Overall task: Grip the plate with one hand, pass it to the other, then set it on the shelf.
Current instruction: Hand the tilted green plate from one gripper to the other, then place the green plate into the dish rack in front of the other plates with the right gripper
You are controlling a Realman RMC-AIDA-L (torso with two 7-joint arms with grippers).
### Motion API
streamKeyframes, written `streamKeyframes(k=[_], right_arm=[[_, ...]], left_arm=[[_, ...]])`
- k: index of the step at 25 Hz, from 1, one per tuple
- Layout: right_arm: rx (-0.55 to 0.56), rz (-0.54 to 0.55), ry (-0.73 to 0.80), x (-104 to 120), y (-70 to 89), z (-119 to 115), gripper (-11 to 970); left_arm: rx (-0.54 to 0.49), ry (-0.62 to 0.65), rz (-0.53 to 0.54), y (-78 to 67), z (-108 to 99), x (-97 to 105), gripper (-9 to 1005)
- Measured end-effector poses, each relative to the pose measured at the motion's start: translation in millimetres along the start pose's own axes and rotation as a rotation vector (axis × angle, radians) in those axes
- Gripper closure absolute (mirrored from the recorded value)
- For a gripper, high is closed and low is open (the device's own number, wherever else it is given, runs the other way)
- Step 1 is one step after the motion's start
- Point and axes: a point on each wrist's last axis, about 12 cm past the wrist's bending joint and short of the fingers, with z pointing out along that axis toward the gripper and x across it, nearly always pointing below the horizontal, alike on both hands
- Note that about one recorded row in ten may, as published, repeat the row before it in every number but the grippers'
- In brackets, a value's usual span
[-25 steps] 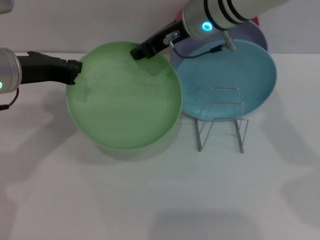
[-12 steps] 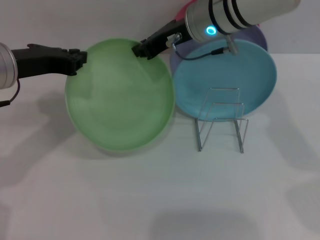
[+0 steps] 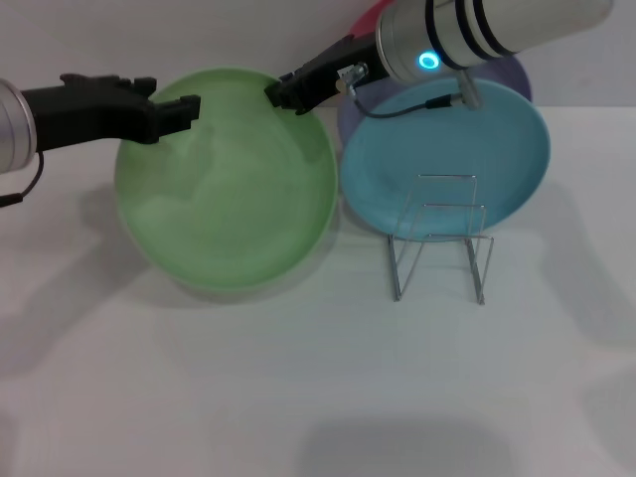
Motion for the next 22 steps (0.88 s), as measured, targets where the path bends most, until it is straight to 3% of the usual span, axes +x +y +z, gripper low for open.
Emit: streamKeyframes(k=[8, 15, 18, 19, 22], right_arm=[[0.009, 0.017, -0.006, 4, -3.5, -3, 899], [0.035, 0.02, -0.057, 2, -6.7, -15, 924], [0.068, 0.021, -0.095, 4, -11.8, -27, 929], [0.083, 0.024, -0.114, 6, -14.6, -32, 931], [0.145, -0.001, -0.194, 6, -20.1, -53, 934]], left_arm=[[-0.102, -0.156, 0.093, 2.7, -17, -17, 247], [-0.155, -0.203, 0.11, 4.8, -20, -19, 203], [-0.271, -0.285, 0.114, 10.2, -24, -13, 184], [-0.359, -0.342, 0.119, 13.4, -27, -8, 178], [-0.427, -0.38, 0.113, 15.9, -29, -1, 179]])
